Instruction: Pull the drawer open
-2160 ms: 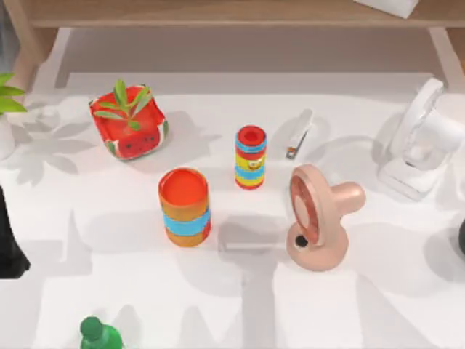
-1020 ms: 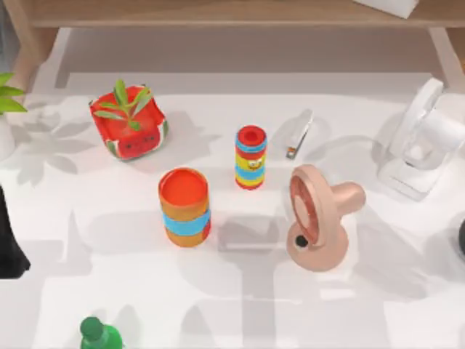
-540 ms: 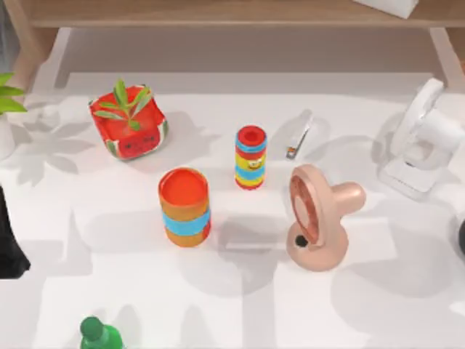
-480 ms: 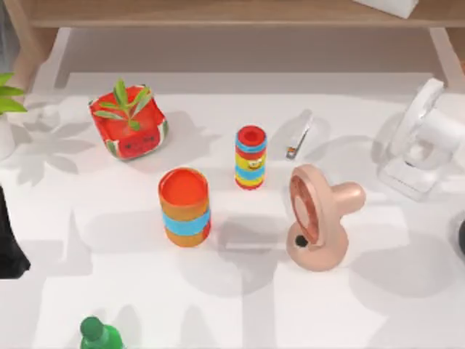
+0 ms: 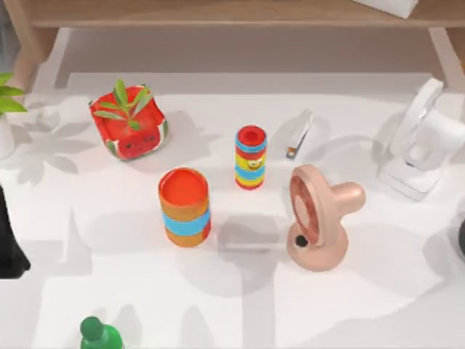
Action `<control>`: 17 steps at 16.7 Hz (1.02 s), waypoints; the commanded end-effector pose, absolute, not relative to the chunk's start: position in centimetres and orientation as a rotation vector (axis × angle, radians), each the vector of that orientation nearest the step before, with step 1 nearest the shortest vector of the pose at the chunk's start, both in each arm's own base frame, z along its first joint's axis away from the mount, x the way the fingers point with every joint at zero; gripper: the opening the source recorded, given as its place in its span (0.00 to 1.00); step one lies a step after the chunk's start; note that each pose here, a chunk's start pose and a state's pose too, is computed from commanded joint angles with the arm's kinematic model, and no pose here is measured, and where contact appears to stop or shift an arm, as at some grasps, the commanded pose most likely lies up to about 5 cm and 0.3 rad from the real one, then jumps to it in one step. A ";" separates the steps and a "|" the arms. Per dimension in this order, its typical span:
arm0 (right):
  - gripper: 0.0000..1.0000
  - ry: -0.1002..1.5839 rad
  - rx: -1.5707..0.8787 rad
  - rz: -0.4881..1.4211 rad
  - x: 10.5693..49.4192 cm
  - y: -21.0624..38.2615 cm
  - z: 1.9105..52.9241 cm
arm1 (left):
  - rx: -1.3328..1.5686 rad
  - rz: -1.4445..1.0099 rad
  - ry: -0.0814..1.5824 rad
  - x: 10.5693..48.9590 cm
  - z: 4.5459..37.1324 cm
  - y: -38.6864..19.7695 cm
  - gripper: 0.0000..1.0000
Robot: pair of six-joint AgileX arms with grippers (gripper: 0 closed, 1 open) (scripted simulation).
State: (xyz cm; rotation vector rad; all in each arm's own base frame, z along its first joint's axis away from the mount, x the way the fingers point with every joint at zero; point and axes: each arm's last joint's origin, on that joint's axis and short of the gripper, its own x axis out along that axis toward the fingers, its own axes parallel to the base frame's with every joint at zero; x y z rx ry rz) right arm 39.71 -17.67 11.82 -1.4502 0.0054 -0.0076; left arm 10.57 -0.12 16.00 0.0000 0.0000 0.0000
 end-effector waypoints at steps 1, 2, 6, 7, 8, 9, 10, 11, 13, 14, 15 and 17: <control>1.00 0.007 -1.493 -0.008 40.0 -17.8 10.8 | 0.000 0.000 0.000 10.6 16.0 -0.1 1.00; 1.00 0.007 -1.527 -0.008 40.1 -17.9 10.0 | 0.000 0.000 0.000 10.6 16.0 -0.1 1.00; 1.00 0.008 -1.571 -0.008 40.3 -18.0 8.9 | 0.000 0.000 0.000 10.6 16.0 -0.1 1.00; 1.00 0.008 -1.571 -0.008 40.3 -18.0 8.9 | 0.000 0.000 0.000 10.6 16.0 -0.1 1.00; 1.00 0.008 -1.571 -0.008 40.3 -18.0 8.9 | 0.000 0.000 0.000 10.6 16.0 -0.1 1.00; 1.00 0.007 -1.567 0.000 40.3 -17.8 8.9 | 0.000 0.000 0.000 10.6 16.0 -0.1 1.00; 1.00 0.007 -1.568 -0.002 40.4 -17.8 8.9 | 0.000 0.000 0.000 10.6 16.0 -0.1 1.00; 1.00 0.007 -1.570 -0.006 40.6 -17.9 9.0 | 0.000 0.000 0.000 10.6 16.0 -0.1 1.00; 1.00 0.008 -1.571 -0.008 41.4 -18.0 9.0 | 0.000 0.000 0.000 10.6 16.0 -0.1 1.00; 1.00 0.008 -1.571 -0.008 41.9 -18.0 8.9 | 0.000 0.000 0.000 10.6 16.0 -0.1 1.00; 1.00 0.008 -1.571 -0.008 42.3 -18.1 8.9 | 0.000 0.000 0.000 10.6 16.0 -0.1 1.00; 1.00 0.008 -1.571 -0.008 42.8 -18.1 8.9 | 0.000 0.000 0.000 10.6 16.0 -0.1 1.00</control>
